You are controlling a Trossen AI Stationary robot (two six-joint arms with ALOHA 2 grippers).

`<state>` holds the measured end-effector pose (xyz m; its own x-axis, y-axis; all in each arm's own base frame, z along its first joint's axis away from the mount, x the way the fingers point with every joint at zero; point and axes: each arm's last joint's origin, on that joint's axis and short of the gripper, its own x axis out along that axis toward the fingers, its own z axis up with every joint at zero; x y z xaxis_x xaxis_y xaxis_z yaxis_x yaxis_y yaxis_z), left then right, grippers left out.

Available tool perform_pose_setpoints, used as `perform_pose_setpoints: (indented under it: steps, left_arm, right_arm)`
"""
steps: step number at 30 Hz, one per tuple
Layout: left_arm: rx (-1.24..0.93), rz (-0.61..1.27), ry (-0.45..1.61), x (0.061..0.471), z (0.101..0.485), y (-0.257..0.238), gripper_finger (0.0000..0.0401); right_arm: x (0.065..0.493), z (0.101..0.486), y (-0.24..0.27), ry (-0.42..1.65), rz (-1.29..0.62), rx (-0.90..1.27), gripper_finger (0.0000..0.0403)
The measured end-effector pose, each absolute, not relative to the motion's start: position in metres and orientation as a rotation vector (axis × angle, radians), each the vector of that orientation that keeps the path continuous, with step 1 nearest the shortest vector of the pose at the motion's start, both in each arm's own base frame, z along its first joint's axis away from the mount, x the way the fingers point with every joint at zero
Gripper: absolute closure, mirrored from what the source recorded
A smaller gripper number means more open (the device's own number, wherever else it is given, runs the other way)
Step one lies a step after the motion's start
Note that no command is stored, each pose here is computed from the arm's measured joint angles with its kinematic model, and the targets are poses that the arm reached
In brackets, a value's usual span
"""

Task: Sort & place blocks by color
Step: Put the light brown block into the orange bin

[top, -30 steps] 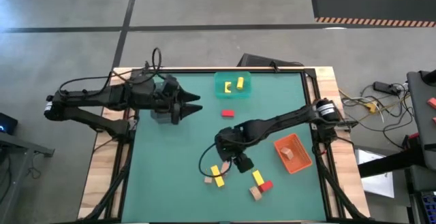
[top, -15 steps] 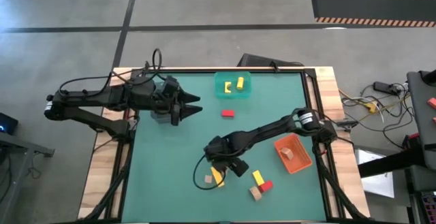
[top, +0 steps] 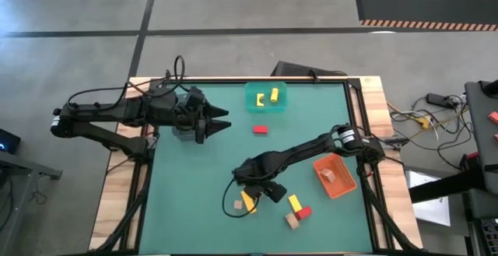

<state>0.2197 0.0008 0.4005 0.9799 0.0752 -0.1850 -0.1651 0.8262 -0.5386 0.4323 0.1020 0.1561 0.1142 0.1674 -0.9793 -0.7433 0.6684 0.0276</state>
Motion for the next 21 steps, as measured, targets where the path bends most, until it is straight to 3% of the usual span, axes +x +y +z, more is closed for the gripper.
perform_pose_setpoints:
  steps: [8,17,21]
  left_arm:
    - [-0.585,0.128,0.159,0.2197,0.4005,0.0008,0.013]
    - [-0.586,0.131,0.164,0.2215,0.3992,0.0009,0.013]
    - [-0.586,0.132,0.169,0.223,0.3983,0.0009,0.013]
  right_arm:
    - [0.4352,0.146,0.1026,1.302,0.715,-0.544,0.0202]
    - [0.4351,0.1459,0.1025,1.313,0.69,-0.517,0.0281]
    - [0.4336,0.147,0.1022,1.334,0.673,-0.492,0.0282]
